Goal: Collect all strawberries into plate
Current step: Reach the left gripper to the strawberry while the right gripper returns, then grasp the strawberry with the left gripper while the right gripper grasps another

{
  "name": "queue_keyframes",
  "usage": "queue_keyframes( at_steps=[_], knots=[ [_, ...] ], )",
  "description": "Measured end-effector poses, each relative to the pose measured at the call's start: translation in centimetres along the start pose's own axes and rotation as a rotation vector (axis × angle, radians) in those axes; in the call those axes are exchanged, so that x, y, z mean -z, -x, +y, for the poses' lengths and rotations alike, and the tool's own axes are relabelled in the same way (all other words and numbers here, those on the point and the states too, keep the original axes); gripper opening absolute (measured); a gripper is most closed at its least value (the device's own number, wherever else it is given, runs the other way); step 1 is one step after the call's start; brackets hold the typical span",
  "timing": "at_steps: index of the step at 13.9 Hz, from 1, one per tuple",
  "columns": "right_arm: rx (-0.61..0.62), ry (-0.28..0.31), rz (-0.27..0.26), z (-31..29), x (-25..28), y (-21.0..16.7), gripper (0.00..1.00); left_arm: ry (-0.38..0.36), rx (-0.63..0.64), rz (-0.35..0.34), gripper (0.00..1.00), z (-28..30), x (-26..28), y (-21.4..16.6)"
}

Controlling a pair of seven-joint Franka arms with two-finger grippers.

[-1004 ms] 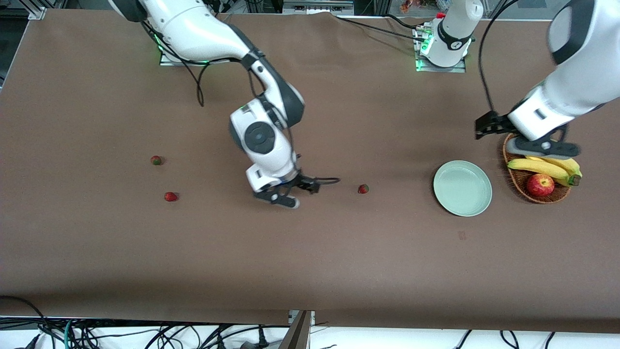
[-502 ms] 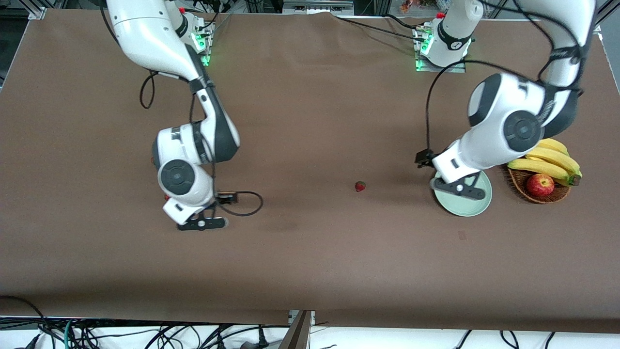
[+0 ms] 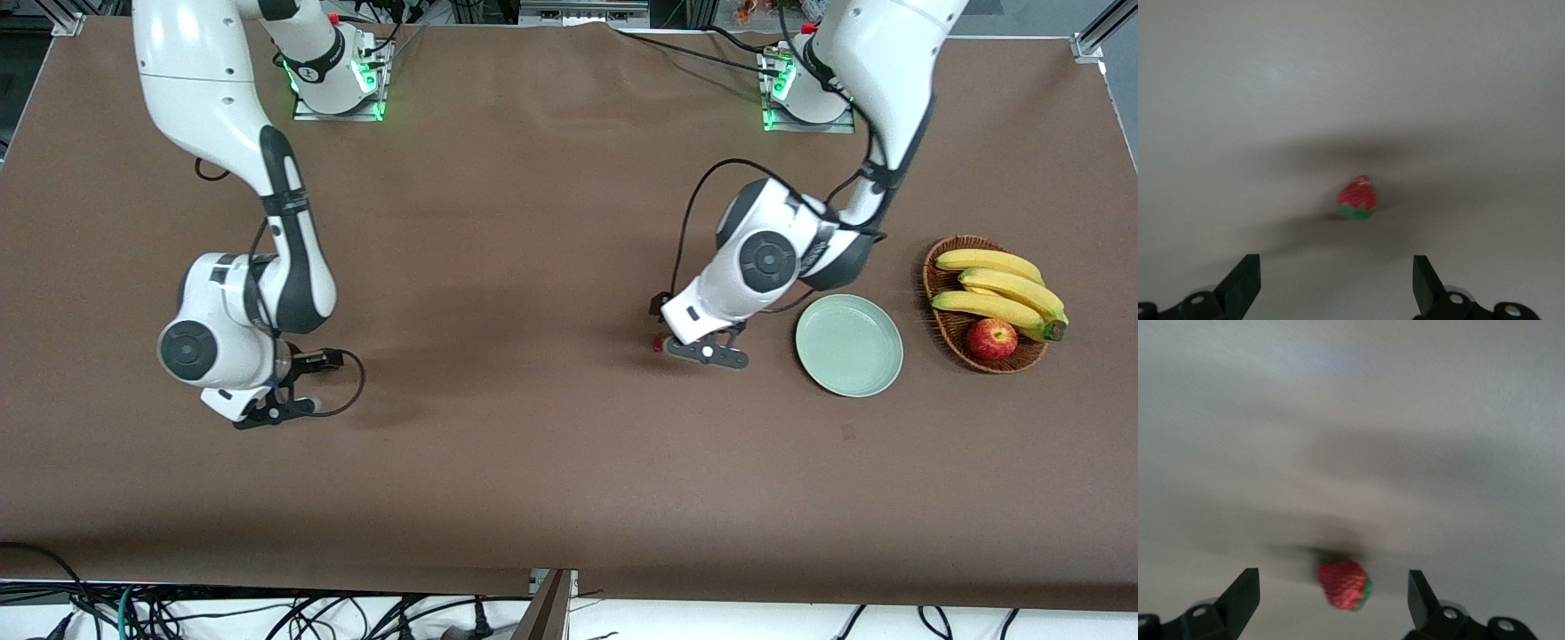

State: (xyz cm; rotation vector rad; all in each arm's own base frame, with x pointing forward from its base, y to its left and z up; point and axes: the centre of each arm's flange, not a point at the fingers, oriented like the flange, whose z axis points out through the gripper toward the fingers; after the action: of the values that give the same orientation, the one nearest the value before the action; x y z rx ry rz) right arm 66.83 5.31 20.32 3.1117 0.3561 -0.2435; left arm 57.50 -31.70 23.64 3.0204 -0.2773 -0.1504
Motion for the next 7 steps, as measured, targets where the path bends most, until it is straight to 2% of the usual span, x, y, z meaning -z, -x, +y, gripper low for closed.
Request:
queue_keyframes(
  at_steps=[1,4,5,6,7],
  knots=[
    [-0.003,-0.009,0.005,0.6,-0.6,0.3,0.97,-0.013,-0.007,0.012,1.00,0.3,-1.4,-0.1],
    [0.001,-0.016,-0.004,0.1,-1.7,0.8,0.85,-0.014,-0.001,0.052,1.00,0.9,-4.6,-0.4],
    [0.003,-0.020,-0.015,-0.2,-2.3,1.0,0.63,-0.010,-0.009,0.067,0.99,1.7,-5.7,-0.3],
    [0.002,-0.021,-0.019,-0.2,-2.5,1.2,0.53,-0.013,-0.018,0.071,0.99,2.0,-6.0,-0.2],
    [0.002,-0.022,-0.019,-0.2,-2.5,1.2,0.41,-0.022,-0.023,0.073,0.93,2.1,-6.2,-0.2]
  ],
)
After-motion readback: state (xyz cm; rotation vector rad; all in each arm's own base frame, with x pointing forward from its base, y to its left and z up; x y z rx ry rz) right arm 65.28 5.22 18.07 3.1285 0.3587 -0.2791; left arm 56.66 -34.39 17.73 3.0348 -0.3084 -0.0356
